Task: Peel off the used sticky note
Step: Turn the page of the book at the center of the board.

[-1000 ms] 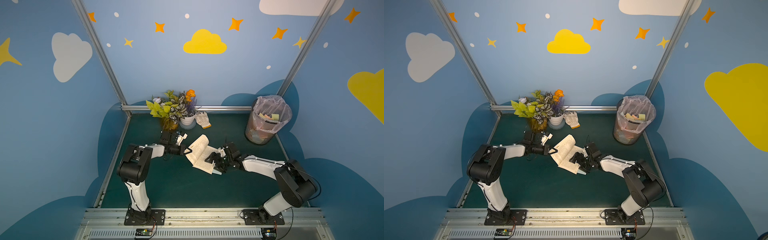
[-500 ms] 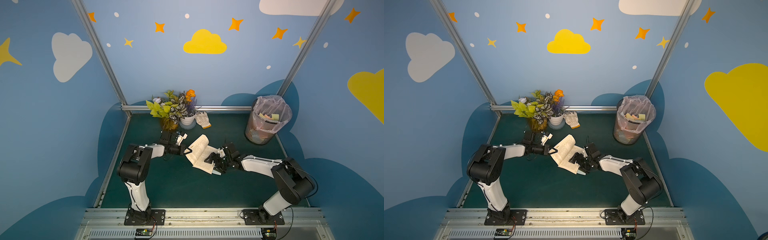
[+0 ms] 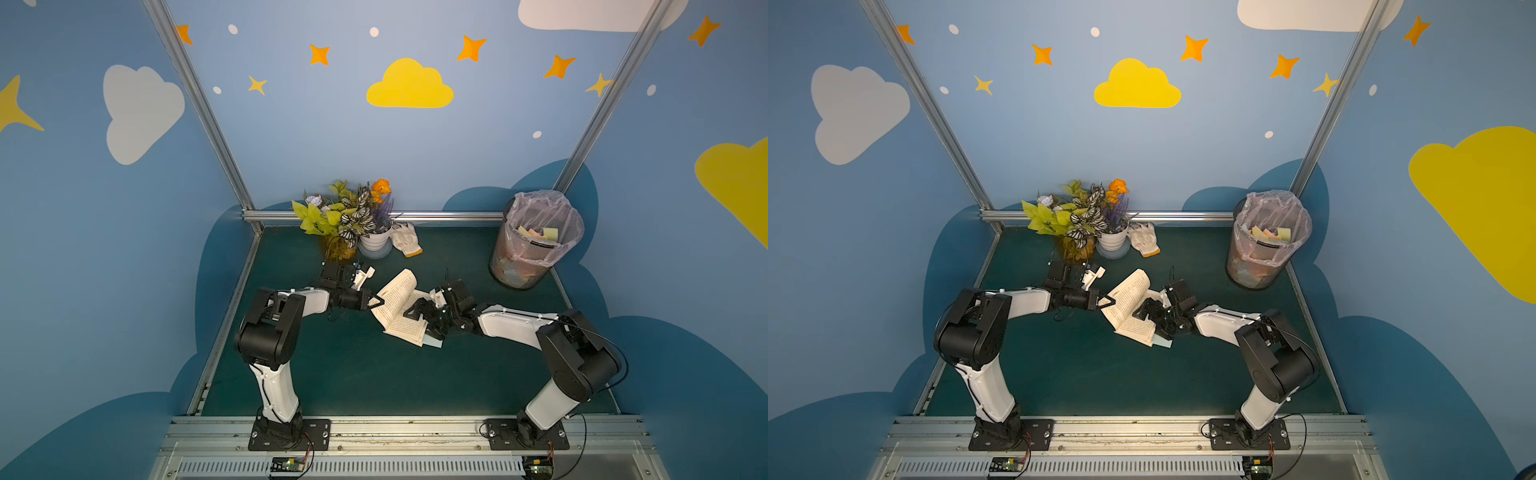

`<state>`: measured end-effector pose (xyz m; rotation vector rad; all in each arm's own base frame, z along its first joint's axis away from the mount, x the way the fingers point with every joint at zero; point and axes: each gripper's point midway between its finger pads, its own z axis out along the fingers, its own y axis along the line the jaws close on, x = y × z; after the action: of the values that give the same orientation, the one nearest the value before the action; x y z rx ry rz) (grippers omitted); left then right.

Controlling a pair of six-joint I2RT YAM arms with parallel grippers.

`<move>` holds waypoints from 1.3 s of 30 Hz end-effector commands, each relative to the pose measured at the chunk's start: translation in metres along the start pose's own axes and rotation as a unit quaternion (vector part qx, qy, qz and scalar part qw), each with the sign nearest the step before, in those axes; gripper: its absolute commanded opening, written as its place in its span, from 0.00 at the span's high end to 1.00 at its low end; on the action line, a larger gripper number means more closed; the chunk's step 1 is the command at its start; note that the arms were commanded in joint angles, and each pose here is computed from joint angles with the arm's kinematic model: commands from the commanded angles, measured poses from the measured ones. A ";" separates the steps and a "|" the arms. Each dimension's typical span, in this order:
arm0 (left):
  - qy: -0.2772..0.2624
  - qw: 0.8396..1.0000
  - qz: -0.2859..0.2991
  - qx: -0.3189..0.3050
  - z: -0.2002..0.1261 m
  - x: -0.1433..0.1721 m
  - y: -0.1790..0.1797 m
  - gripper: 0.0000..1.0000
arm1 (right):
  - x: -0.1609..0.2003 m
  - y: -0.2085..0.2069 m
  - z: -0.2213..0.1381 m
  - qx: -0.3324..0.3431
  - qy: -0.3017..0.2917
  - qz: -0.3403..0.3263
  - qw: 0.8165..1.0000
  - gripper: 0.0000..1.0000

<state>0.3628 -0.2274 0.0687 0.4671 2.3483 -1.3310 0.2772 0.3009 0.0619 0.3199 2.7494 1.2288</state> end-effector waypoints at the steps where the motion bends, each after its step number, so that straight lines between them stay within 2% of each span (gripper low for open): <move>1: 0.024 0.999 -0.024 -0.010 0.006 0.015 0.010 0.97 | -0.011 0.020 0.003 -0.036 -0.007 -0.005 0.999 0.08; 12: 0.025 0.999 -0.023 -0.009 0.006 0.015 0.010 0.97 | -0.033 0.033 0.002 -0.062 -0.027 -0.005 0.998 0.08; 23: 0.027 0.999 -0.025 -0.006 0.006 0.015 0.009 0.97 | -0.055 0.018 0.012 -0.066 -0.039 0.006 0.997 0.08; 29: 0.029 0.999 -0.024 -0.003 0.007 0.015 0.008 0.97 | -0.075 0.031 0.012 -0.074 -0.042 -0.007 0.996 0.06; 39: 0.048 0.999 -0.004 0.015 0.012 0.017 -0.004 0.97 | -0.105 0.045 0.008 -0.044 -0.039 -0.022 0.998 0.05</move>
<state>0.3612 -0.2343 0.0733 0.5155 2.3421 -1.3563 0.3866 0.3149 0.1061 0.3018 2.5397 1.3447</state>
